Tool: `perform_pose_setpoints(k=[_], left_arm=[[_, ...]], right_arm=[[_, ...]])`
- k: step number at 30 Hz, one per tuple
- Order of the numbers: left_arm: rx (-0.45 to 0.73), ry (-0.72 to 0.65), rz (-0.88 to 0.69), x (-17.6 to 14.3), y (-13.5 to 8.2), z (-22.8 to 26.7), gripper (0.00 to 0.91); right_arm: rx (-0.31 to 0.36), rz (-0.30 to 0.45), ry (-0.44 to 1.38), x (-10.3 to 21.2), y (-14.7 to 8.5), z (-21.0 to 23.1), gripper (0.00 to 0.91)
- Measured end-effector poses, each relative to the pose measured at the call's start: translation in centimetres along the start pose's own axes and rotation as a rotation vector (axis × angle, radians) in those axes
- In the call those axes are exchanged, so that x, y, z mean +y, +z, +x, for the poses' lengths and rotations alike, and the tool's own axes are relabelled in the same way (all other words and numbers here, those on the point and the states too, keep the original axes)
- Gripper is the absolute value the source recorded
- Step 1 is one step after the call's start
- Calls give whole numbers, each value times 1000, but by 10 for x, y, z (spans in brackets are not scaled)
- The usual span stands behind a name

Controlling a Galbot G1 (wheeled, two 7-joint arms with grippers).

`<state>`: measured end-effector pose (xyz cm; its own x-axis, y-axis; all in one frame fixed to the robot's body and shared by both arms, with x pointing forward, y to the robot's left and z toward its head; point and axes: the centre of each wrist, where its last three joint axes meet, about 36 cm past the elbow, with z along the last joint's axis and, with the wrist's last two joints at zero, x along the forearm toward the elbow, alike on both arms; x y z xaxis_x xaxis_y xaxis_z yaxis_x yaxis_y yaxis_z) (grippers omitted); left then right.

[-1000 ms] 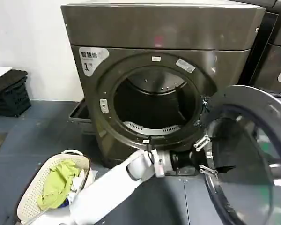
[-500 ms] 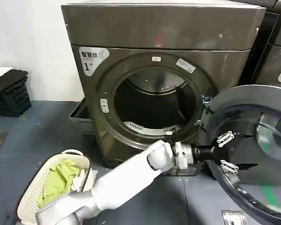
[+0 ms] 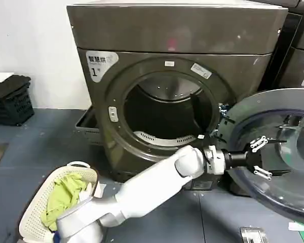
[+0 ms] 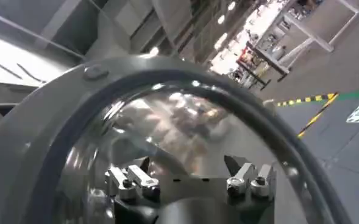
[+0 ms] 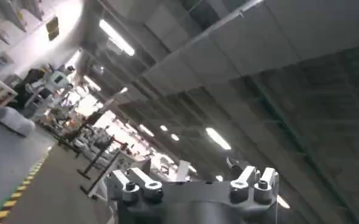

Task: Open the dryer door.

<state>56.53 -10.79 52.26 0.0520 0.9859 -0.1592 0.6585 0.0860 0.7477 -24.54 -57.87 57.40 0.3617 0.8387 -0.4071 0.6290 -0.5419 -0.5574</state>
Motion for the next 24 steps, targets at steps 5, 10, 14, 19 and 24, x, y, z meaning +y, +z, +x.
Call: perform_pose_setpoints(k=[5, 10, 14, 19, 24], left_arm=[[31, 6, -9, 9, 10, 5, 907], [53, 10, -16, 16, 16, 8, 907], [55, 13, -19, 20, 16, 8, 907], [53, 12, -22, 22, 14, 7, 907], [51, 11, -22, 23, 13, 7, 907]], right_arm=[[9, 2, 0, -4, 5, -3, 907], [13, -4, -4, -2, 7, 0, 907], [11, -7, -9, 0, 6, 1, 907], [10, -9, -12, 0, 4, 1, 907], [11, -10, -19, 1, 4, 0, 907]])
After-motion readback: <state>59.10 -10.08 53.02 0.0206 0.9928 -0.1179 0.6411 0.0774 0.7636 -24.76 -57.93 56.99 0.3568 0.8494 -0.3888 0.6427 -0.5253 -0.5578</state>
